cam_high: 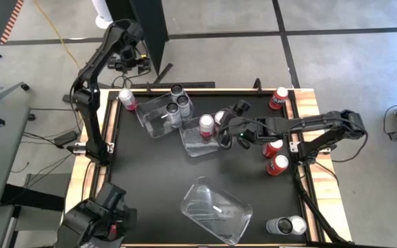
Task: Sort soda cans
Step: Put the top left pink-white soda can in the middle transparent bin
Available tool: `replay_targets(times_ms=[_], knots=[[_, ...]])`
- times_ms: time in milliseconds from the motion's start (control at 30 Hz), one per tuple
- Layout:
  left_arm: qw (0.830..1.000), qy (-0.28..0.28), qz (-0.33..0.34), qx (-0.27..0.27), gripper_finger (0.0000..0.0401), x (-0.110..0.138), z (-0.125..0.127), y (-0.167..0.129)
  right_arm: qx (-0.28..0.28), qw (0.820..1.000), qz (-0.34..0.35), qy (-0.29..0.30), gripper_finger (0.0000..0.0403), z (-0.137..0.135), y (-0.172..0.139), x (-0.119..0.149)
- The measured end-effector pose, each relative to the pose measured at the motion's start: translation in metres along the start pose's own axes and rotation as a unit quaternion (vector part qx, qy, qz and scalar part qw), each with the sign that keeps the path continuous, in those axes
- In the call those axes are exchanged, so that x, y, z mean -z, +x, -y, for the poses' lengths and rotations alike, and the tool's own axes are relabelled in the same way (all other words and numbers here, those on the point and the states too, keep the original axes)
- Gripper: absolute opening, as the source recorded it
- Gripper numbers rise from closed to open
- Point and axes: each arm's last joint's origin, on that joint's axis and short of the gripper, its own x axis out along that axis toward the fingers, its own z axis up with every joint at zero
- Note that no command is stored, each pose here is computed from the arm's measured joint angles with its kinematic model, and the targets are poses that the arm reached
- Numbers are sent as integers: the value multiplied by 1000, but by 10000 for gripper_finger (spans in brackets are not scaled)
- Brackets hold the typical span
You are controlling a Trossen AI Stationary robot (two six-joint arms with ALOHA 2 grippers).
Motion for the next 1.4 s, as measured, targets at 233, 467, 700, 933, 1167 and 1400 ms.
replay_targets(times_ms=[233, 467, 700, 933, 1167, 1400], knots=[[998, 55, 17, -17, 184, 14, 14, -8, 0, 1000, 0, 0, 361, 0, 0, 0], [995, 52, 82, -13, 19, 40, -7, -56, -6, 1000, -5, 7, 361, 0, 0, 1], [997, 53, 55, -26, 1, 81, -29, -48, -8, 1000, -12, 9, 361, 1, 1, 3], [997, 49, 43, -31, 1, 88, -25, -26, -10, 1000, -12, 12, 361, 0, 1, 3], [996, 17, 48, -78, 16, 87, -16, -3, -10, 1000, -15, 10, 361, 0, 1, 4], [994, 0, 39, -98, 108, 89, -16, 9, -13, 1000, -17, 7, 361, 0, 1, 4]])
